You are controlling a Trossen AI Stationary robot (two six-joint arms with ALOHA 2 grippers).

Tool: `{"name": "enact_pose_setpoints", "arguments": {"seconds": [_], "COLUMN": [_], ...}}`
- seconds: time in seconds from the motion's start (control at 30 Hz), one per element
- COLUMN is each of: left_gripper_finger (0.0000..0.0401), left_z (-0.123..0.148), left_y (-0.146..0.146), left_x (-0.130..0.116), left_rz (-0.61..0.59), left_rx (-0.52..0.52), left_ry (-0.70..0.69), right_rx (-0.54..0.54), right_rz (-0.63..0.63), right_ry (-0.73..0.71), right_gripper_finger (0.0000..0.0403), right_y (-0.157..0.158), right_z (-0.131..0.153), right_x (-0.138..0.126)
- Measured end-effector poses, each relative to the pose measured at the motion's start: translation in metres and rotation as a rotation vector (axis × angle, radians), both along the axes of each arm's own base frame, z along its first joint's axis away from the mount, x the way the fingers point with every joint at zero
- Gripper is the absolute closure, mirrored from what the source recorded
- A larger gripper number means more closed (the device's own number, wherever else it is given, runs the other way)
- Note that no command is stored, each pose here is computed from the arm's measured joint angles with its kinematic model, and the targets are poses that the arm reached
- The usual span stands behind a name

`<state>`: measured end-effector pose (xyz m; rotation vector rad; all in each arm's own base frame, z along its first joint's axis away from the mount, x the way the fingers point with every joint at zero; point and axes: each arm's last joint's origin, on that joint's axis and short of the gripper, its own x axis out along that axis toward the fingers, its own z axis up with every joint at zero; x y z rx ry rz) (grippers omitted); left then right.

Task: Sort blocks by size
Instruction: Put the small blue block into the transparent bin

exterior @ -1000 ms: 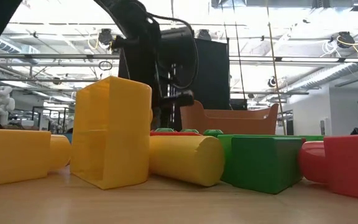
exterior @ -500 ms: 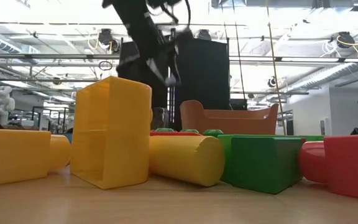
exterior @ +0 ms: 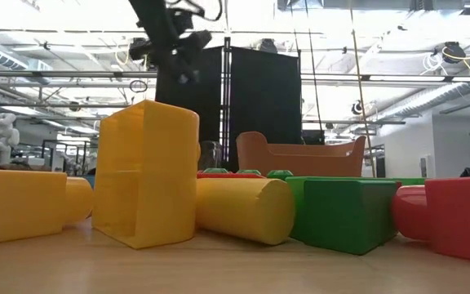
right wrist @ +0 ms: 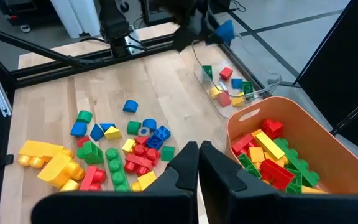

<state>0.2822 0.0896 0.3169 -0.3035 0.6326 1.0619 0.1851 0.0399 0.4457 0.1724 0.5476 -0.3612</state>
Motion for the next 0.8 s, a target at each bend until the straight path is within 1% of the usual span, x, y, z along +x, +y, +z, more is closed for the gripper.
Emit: {"name": "enact_pose_setpoints", "arguments": {"seconds": [0.13,0.17,0.23,0.33,0.43,0.57,0.7,0.8], "left_gripper_finger": [0.0281,0.0281,0.0281,0.0272,0.0254,0.0248,0.0246,0.0244], "left_z": [-0.008,-0.01,-0.018,-0.031,-0.048,-0.066,-0.07,-0.069], "left_y": [0.028,0.035,0.047,0.058,0.065,0.073,0.078,0.08], "left_x": [-0.014,-0.015,-0.021,-0.026,-0.037,-0.046,-0.05,-0.049], "left_rz": [0.07,0.082,0.092,0.077,0.1,0.084,0.094,0.051], "left_rx": [-0.016,-0.018,-0.054,-0.088,-0.133,-0.174,-0.184,-0.168], "left_ry": [0.133,0.148,0.166,0.172,0.232,0.262,0.253,0.277], "right_rx": [0.0,0.0,0.0,0.003,0.005,0.013,0.015,0.015], "right_rz": [0.0,0.0,0.001,-0.001,0.001,-0.003,-0.004,-0.004], "right_ry": [0.0,0.0,0.0,-0.001,0.0,-0.003,-0.003,-0.004], "right_gripper_finger": [0.0394,0.0394,0.0394,0.0394,0.0394,0.0394,0.0394,0.0394], "right_y": [0.0,0.0,0.0,0.0,0.0,0.0,0.0,0.0], "right_z": [0.0,0.0,0.0,0.0,0.0,0.0,0.0,0.0], "right_x": [0.0,0.0,0.0,0.0,0.0,0.0,0.0,0.0]}}
